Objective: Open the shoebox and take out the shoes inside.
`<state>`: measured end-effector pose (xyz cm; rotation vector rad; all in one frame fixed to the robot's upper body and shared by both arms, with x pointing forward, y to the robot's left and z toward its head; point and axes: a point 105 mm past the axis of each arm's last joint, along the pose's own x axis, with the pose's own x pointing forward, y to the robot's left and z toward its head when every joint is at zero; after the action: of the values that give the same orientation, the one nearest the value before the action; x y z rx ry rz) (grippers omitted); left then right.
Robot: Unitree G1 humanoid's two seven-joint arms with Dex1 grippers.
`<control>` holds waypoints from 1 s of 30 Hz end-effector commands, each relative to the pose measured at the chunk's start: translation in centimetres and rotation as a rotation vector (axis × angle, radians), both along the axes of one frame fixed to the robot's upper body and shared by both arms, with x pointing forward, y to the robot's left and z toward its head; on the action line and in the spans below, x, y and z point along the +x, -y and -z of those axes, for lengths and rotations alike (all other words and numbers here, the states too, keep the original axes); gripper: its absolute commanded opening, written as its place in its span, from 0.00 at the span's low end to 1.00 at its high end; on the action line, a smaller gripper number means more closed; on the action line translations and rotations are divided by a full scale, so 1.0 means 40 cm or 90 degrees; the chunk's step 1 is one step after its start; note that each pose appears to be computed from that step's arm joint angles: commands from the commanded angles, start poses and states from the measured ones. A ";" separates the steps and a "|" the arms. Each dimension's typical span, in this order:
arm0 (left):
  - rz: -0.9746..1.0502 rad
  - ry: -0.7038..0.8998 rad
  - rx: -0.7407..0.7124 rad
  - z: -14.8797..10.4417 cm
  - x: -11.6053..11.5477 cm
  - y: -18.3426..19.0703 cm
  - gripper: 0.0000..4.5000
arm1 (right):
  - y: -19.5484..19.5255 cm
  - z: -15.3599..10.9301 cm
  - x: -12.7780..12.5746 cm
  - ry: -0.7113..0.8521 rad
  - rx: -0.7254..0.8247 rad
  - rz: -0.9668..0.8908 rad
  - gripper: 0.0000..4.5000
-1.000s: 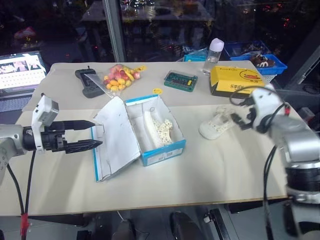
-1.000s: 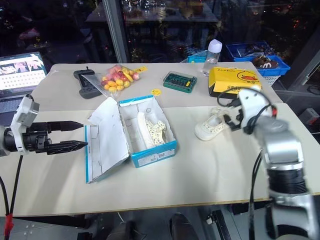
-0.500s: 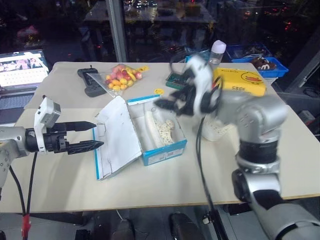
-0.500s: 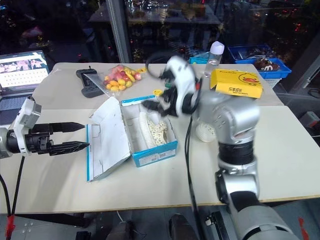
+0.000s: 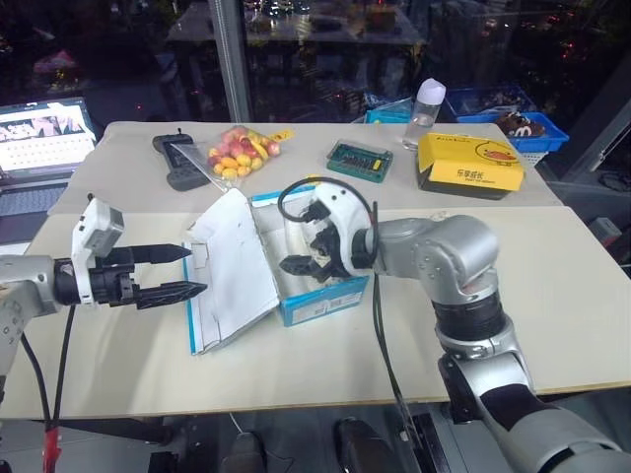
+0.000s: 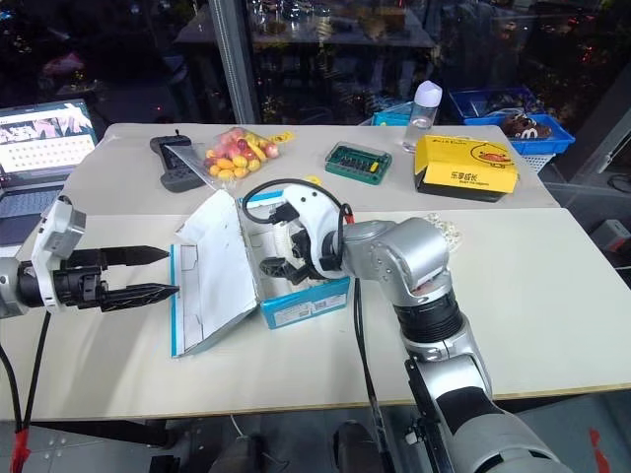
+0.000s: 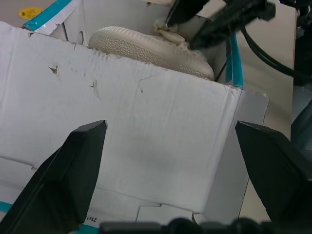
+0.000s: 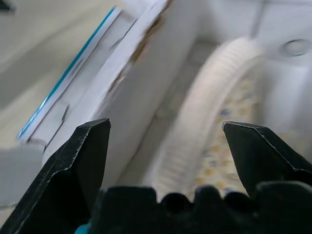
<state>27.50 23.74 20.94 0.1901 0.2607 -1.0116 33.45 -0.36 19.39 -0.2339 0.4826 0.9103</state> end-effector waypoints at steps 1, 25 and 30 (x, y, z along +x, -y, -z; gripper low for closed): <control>0.000 0.029 0.002 -0.025 -0.005 -0.001 1.00 | 0.011 0.000 0.034 0.044 -0.025 -0.002 0.97; -0.016 0.039 0.001 -0.026 -0.013 -0.014 1.00 | 0.011 0.088 0.085 0.035 -0.083 -0.018 0.58; -0.017 0.041 0.002 -0.026 -0.011 -0.013 1.00 | 0.009 0.081 0.084 0.040 -0.077 -0.016 0.25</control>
<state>27.16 24.27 20.69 0.1874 0.2575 -0.9806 36.61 -0.19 16.34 -0.3912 0.4697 0.9171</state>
